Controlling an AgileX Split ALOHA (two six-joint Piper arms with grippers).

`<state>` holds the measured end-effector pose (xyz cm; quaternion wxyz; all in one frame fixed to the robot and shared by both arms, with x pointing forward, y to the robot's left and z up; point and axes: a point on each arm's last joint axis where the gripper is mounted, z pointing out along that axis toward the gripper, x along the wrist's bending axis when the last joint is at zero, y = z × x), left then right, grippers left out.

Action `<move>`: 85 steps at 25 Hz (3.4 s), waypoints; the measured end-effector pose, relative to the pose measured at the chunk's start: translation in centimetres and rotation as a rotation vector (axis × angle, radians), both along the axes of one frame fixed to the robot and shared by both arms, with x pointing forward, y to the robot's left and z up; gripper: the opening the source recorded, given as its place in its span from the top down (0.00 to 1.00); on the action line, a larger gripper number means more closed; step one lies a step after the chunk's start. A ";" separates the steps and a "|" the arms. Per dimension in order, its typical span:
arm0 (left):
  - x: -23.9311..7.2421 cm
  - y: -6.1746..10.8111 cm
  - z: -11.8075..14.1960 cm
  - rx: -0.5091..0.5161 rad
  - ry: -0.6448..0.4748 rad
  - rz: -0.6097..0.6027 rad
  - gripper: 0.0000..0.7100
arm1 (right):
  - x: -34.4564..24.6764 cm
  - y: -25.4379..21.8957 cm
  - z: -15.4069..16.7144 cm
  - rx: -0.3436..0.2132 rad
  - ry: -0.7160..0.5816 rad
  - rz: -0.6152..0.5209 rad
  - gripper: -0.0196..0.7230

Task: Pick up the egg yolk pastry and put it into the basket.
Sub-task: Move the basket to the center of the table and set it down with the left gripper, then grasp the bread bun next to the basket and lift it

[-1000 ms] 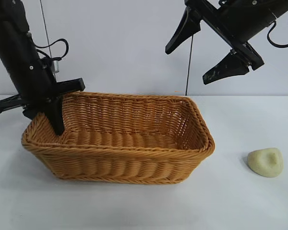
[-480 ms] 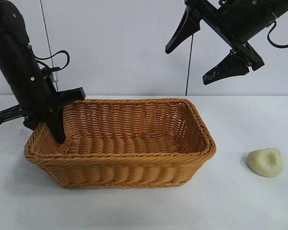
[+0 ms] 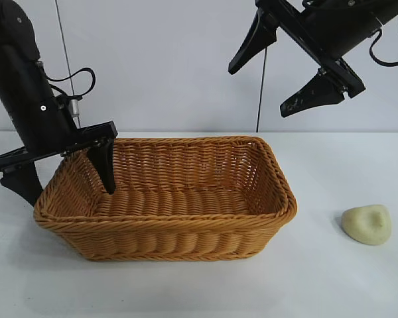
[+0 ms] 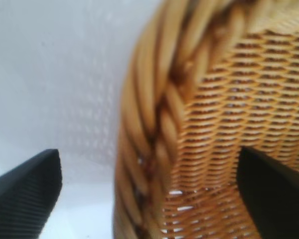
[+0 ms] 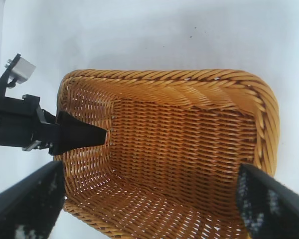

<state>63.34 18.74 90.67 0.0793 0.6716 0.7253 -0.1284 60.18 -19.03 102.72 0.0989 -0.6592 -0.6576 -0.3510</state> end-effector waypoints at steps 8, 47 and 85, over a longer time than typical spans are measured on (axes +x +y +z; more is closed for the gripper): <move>1.1 0.7 8.4 0.077 -0.165 -0.096 0.02 | 0.0 0.0 0.0 0.000 0.001 -0.001 0.08; -9.4 11.2 18.3 0.322 -0.318 -0.006 0.02 | 0.0 0.0 0.0 0.001 0.001 -0.001 0.08; -40.1 11.5 14.6 0.286 -1.146 0.140 0.02 | 0.4 -0.2 1.3 -0.050 -0.035 0.033 0.08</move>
